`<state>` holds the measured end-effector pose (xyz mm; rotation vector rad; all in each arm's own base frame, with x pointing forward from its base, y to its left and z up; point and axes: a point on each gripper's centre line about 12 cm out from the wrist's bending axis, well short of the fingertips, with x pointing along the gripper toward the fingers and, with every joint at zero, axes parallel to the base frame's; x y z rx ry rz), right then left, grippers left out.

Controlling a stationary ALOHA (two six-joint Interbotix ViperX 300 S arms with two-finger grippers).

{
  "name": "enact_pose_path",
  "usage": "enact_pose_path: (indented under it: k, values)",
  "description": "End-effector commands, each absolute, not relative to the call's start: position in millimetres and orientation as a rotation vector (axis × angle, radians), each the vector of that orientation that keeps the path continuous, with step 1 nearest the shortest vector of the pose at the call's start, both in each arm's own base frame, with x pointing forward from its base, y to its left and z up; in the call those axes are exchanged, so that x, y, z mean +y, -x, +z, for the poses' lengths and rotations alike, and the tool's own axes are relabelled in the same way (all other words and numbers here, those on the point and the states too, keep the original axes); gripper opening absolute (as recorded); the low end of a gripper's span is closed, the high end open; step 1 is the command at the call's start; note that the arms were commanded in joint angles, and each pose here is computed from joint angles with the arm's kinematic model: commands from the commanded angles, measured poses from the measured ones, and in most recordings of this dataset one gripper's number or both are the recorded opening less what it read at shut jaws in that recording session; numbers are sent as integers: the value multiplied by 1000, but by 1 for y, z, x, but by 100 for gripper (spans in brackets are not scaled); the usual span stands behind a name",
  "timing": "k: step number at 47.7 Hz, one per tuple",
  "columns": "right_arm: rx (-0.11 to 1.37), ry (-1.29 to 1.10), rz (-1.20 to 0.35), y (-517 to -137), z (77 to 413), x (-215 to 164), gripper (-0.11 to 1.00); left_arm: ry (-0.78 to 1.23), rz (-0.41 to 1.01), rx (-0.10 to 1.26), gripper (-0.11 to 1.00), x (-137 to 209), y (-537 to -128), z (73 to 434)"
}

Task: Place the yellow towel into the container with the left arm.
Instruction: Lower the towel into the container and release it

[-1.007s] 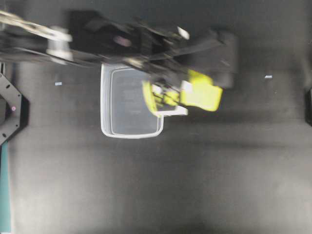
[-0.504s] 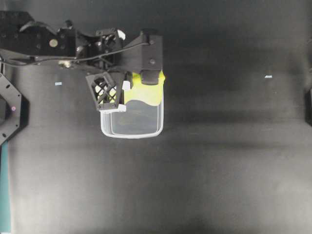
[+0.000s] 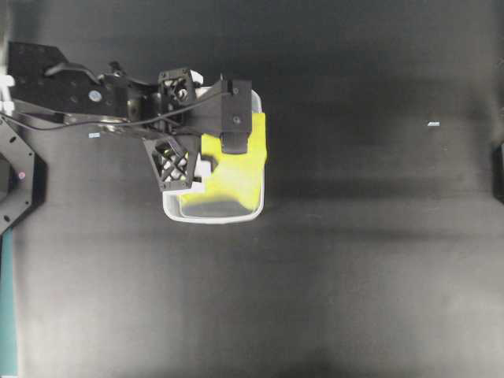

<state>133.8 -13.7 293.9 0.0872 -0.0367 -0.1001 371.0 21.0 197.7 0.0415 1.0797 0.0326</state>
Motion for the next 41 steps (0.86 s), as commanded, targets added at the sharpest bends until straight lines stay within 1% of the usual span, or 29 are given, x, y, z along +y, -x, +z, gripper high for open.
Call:
enact_pose_path:
  k: [1, 4, 6, 12, 21, 26, 34, 41]
  values:
    - [-43, -94, -102, -135, 297, -14, 71, -42, 34, 1077, 77, 21, -373, 195]
    - [-43, -91, -103, -135, 297, -14, 71, -44, 33, 1060, 88, 21, -375, 196]
    - [-45, -93, -103, -135, 297, -14, 71, -44, 34, 1046, 91, 21, -376, 198]
    - [-48, -91, -102, -135, 298, -14, 72, -47, 33, 985, 88, 20, -376, 216]
    - [-52, -91, -102, -134, 299, -14, 71, -57, 22, 845, 87, 13, -352, 266]
    - [-48, -91, -102, -134, 298, -14, 71, -62, 11, 777, 87, 7, -329, 288]
    - [-48, -91, -102, -134, 297, -14, 71, -66, 6, 698, 87, 4, -287, 300]
    - [-43, -90, -103, -134, 296, -14, 71, -63, 11, 556, 87, 4, -254, 317]
